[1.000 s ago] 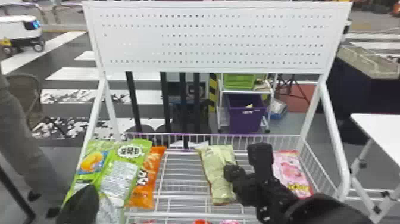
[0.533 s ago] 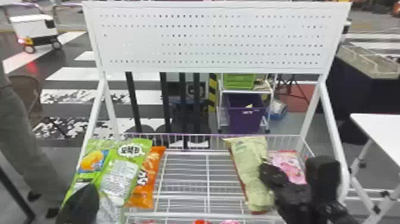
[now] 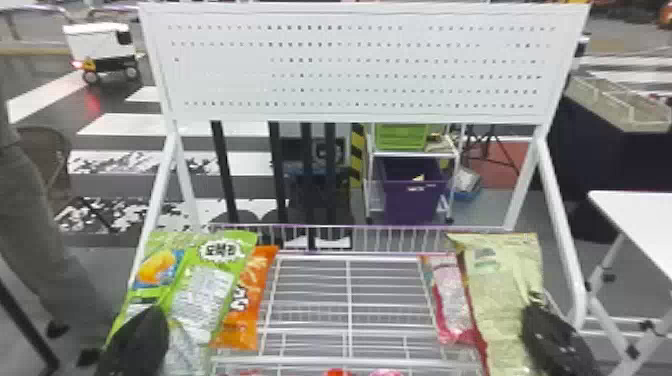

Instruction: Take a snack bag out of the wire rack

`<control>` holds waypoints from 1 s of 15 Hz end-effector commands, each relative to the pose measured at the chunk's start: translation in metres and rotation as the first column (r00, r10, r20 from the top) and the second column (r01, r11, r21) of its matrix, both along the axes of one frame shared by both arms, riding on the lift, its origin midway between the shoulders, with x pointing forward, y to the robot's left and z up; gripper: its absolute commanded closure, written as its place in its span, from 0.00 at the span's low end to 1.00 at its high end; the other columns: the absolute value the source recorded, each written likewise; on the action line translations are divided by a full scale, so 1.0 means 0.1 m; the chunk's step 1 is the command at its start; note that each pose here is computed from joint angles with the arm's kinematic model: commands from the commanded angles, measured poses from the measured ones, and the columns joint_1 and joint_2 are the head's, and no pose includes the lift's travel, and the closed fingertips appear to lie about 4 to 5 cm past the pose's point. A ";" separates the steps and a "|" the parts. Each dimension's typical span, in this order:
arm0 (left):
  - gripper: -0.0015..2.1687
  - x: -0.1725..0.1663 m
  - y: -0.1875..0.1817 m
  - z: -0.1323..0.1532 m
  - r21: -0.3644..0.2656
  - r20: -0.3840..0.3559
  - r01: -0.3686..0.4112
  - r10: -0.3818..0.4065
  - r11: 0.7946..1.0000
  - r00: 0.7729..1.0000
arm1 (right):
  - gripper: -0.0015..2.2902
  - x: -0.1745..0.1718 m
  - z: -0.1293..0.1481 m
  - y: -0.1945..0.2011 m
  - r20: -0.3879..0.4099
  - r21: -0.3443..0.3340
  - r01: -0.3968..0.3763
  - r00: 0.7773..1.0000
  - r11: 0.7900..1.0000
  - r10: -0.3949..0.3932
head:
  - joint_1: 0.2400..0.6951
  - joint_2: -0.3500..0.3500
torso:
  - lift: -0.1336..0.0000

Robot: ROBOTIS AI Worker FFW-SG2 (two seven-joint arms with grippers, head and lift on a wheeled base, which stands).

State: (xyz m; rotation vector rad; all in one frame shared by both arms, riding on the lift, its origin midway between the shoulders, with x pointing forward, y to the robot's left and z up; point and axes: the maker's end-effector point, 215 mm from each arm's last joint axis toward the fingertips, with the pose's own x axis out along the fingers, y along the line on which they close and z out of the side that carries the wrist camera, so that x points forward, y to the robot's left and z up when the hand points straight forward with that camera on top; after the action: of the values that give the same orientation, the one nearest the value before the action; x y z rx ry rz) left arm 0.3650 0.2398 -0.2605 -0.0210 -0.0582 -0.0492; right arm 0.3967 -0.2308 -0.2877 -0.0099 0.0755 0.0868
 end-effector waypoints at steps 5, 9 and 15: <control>0.87 0.00 -0.01 0.00 0.004 0.000 0.004 -0.004 1.000 1.000 | 0.98 -0.33 0.17 -0.27 0.056 0.009 0.068 0.996 0.998 -0.069 | 0.57 0.50 | 1.00; 0.87 -0.01 -0.06 0.01 0.001 0.001 0.012 -0.012 1.000 1.000 | 0.98 -0.37 0.16 -0.25 0.049 0.011 0.067 0.996 0.998 -0.068 | 0.57 0.50 | 1.00; 0.87 -0.01 -0.06 0.02 0.000 0.002 0.011 -0.011 1.000 1.000 | 0.98 -0.37 0.16 -0.26 0.051 0.010 0.067 0.996 0.998 -0.068 | 0.57 0.50 | 1.00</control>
State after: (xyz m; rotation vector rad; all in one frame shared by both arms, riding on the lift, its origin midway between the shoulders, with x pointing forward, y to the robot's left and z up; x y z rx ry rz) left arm 0.3638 0.2335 -0.2583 -0.0208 -0.0603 -0.0615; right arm 0.3599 -0.2566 -0.2712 -0.0017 0.0247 0.0193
